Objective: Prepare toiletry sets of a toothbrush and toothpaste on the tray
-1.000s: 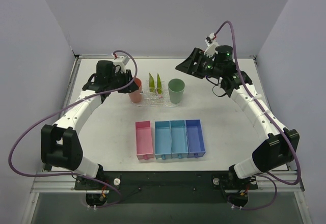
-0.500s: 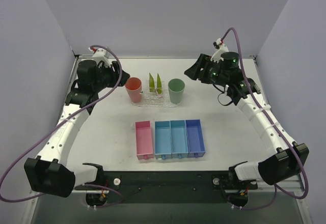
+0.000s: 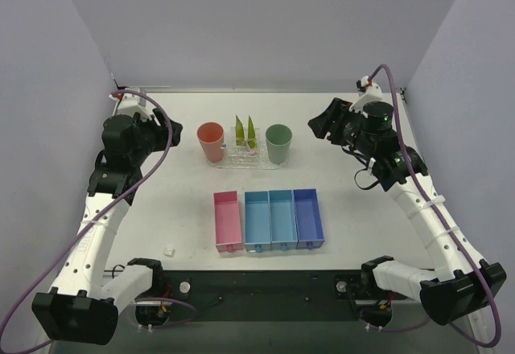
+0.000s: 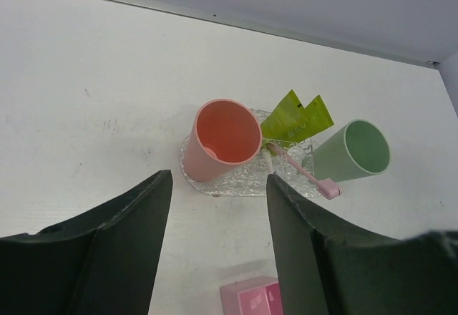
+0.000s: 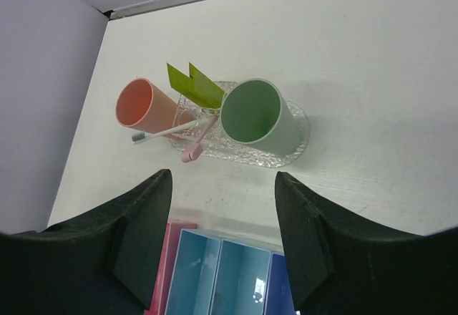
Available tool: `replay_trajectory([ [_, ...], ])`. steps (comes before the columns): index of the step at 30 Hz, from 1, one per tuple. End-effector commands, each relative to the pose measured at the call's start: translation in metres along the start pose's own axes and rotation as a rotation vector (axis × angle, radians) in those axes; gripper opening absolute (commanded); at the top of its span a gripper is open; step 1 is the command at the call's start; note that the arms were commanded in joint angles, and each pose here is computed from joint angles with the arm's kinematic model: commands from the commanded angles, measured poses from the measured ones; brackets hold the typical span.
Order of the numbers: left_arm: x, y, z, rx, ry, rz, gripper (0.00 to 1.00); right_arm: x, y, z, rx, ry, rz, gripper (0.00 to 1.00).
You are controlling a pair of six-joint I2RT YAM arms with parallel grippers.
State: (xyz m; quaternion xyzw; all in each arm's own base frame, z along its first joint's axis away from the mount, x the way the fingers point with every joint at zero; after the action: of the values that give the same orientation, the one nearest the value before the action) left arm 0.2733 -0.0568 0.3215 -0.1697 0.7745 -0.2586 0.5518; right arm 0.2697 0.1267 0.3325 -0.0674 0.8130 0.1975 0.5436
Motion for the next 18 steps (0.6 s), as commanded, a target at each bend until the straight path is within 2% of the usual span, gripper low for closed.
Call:
replay_trajectory([
  [1,0.005,0.016,-0.009,-0.137,-0.023,-0.052,0.65,-0.007,-0.002,-0.001,0.02,-0.05,0.008,0.54],
  [8,0.027,0.061,-0.03,-0.453,0.006,-0.166,0.69,0.001,-0.003,0.001,0.019,-0.017,0.005,0.54],
  [11,0.028,0.063,-0.033,-0.46,0.004,-0.176,0.69,0.004,-0.004,0.0,0.026,-0.008,0.002,0.54],
  [18,0.01,0.046,-0.038,-0.342,-0.031,-0.1,0.69,0.004,-0.009,-0.008,0.067,-0.027,-0.03,0.54],
])
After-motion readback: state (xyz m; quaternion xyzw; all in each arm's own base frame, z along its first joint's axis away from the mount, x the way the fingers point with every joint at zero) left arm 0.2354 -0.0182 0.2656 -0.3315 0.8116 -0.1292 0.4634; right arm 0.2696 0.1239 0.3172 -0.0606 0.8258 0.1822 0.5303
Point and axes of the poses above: each gripper's point midway between its finger pads, its own z axis out along the fingers, its own y axis along the line the jaws close on, x = y × z, the point moved 8 cm from there along -z, back along the fingers, and after that the axes turned 15 degrees about -z, right-handed, at the moved point
